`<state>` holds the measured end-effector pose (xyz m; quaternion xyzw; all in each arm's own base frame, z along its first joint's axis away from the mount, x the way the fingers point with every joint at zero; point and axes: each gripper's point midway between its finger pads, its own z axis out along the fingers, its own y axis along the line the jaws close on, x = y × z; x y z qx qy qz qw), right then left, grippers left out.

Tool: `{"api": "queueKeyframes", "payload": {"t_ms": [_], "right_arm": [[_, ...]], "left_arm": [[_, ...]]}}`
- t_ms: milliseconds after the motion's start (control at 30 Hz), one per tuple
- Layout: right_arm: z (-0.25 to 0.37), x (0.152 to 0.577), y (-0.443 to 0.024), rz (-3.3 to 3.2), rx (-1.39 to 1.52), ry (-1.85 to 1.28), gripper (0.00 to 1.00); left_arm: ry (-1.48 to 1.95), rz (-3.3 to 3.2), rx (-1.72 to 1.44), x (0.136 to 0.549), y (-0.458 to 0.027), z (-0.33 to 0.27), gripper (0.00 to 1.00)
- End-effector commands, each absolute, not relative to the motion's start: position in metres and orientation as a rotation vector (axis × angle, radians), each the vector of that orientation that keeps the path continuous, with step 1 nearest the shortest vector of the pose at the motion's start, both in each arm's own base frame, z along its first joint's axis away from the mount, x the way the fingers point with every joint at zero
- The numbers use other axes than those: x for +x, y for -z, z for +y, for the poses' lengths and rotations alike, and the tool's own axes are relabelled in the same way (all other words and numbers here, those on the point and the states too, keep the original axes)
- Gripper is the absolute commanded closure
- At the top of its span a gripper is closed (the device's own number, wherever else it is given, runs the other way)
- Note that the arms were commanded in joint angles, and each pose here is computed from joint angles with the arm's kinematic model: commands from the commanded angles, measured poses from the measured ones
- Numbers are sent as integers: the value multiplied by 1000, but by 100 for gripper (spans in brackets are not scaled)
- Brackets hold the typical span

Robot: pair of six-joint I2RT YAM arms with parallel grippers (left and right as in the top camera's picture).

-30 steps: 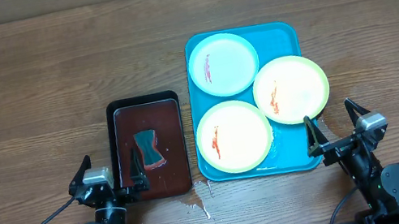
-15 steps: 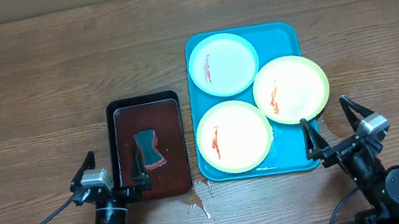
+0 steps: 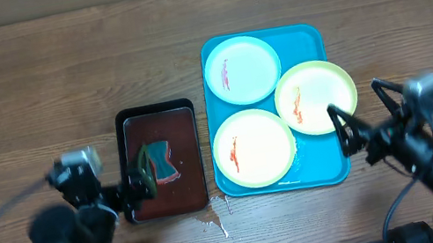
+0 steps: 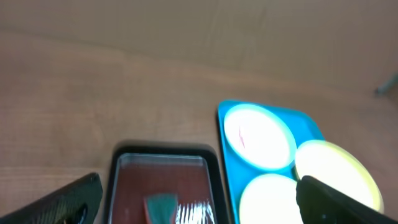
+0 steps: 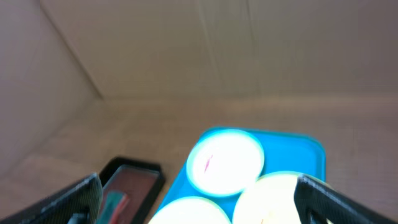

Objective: Clean dirty plates on tray and stack at the side

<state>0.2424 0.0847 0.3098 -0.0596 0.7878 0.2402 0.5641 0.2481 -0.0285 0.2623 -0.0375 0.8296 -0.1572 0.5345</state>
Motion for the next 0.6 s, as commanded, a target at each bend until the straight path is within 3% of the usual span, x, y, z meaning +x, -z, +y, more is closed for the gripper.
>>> {"api": "queueKeyframes", "payload": {"t_ms": [0, 233, 467, 500, 567], "right_arm": [[87, 257, -331, 1964, -126, -581, 0], [91, 286, -322, 2198, -67, -610, 0], [108, 283, -275, 2415, -68, -726, 0], [111, 281, -268, 2453, -68, -732, 0], [118, 276, -253, 2529, -81, -746, 0]], "left_arm": [[411, 2080, -58, 262, -289, -33, 0], [458, 2361, -143, 273, -282, -32, 0], [527, 2635, -215, 269, -224, -37, 0], [516, 2678, -228, 268, -213, -36, 2], [465, 2773, -271, 266, -187, -31, 16]]}}
